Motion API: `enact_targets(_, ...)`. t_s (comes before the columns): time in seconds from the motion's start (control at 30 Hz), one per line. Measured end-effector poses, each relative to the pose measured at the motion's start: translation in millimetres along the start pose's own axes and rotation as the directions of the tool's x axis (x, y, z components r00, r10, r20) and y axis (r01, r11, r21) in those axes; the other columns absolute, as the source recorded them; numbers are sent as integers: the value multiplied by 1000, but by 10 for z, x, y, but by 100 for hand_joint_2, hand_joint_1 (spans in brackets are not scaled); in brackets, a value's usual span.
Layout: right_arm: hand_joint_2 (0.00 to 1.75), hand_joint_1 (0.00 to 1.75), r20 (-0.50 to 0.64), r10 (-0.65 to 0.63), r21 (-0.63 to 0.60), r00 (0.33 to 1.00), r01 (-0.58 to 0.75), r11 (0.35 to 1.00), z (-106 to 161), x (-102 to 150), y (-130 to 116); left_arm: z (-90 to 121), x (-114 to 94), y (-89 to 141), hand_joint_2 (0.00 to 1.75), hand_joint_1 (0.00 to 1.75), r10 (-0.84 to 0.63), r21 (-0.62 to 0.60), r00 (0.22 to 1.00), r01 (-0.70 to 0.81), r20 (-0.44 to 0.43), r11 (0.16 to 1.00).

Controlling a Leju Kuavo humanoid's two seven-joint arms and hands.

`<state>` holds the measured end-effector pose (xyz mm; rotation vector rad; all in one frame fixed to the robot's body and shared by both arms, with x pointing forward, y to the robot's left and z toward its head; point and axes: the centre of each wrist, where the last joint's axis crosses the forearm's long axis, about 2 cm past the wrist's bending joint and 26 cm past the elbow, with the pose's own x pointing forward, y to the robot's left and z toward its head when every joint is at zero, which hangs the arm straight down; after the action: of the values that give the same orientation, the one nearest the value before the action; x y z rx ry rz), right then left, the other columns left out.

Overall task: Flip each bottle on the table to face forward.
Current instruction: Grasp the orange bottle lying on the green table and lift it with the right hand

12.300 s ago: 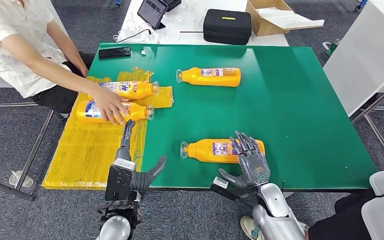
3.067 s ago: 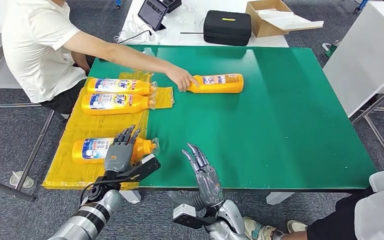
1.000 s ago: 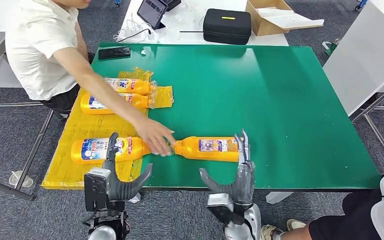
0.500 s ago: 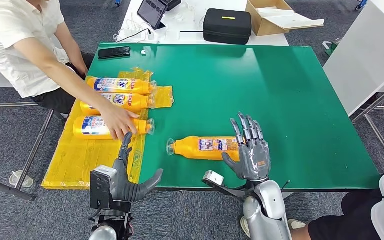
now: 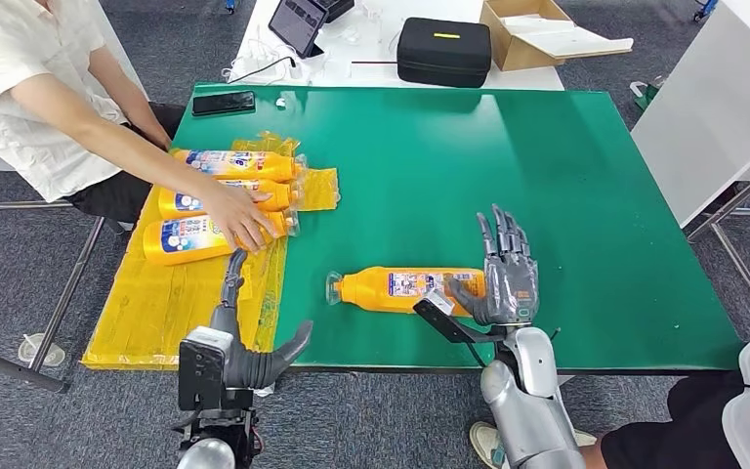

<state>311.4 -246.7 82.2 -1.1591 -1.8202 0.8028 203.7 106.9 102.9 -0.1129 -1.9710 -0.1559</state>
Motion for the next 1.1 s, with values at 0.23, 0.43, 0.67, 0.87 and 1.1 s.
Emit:
enact_targets(0.23,175,0,7,-16,89,1000,15,996,26,-62,139,1,-25,-16,175,0,-45,9,998,46,-34,999)
enact_targets(0.43,175,0,44,-37,122,998,32,992,-1,-36,195,1,-5,-50,175,0,-79,-9,997,79,-9,997)
enact_targets(0.67,175,0,85,-65,151,994,51,987,16,21,240,1,10,-73,175,0,-104,-19,994,104,20,994)
enact_targets(0.87,175,0,102,-81,190,991,60,980,8,47,263,11,27,-110,175,0,-114,-35,993,115,44,993)
enact_targets(1.1,175,0,111,-87,207,990,62,976,15,38,273,14,34,-120,175,0,-125,-32,990,128,62,991)
